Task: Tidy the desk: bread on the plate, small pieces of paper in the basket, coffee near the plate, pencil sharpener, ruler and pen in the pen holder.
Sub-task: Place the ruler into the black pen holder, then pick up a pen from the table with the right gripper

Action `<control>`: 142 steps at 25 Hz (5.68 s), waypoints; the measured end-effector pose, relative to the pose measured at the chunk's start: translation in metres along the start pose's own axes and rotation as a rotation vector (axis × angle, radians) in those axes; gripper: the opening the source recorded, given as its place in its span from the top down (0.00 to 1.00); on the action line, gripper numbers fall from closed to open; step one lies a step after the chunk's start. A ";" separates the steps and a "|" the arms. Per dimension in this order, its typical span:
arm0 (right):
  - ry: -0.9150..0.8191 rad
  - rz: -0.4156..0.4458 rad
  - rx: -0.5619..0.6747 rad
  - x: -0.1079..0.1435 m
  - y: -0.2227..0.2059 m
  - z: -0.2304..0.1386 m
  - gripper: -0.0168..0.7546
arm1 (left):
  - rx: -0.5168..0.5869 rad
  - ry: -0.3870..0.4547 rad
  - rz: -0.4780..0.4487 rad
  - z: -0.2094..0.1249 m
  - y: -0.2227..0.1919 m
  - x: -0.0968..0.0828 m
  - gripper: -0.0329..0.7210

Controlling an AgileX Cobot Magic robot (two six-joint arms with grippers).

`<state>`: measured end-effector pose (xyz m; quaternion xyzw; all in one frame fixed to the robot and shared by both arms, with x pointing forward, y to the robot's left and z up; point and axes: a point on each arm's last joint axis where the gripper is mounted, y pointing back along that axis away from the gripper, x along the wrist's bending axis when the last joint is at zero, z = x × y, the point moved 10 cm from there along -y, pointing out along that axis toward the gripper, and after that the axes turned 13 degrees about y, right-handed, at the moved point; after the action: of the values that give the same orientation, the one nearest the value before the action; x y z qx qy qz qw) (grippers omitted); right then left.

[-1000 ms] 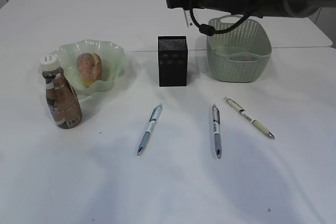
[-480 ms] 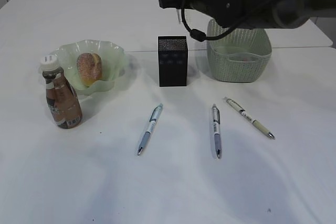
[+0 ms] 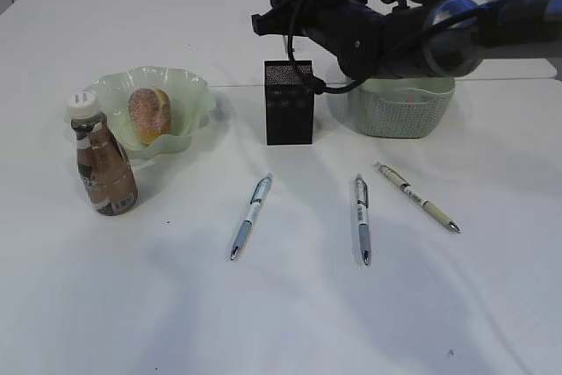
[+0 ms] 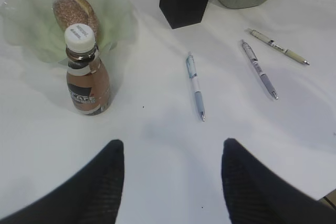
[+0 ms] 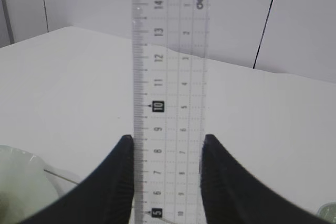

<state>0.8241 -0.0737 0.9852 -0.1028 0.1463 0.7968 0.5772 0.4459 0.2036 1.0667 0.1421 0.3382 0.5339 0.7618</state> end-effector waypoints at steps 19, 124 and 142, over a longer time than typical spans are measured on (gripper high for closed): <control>-0.011 0.007 0.040 0.013 -0.010 -0.035 0.59 | -0.002 -0.012 0.011 0.000 0.000 0.002 0.43; 0.048 0.309 0.348 0.026 0.061 0.010 0.43 | -0.022 -0.016 0.010 0.004 0.000 0.002 0.43; -0.013 0.615 1.024 0.043 0.190 -0.025 0.43 | 0.041 -0.016 0.025 -0.008 0.000 0.005 0.43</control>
<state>0.6304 -0.0996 0.9697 0.2402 0.5314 0.7561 0.2970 0.4415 0.2070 1.0594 0.1665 0.3411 0.5352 0.7547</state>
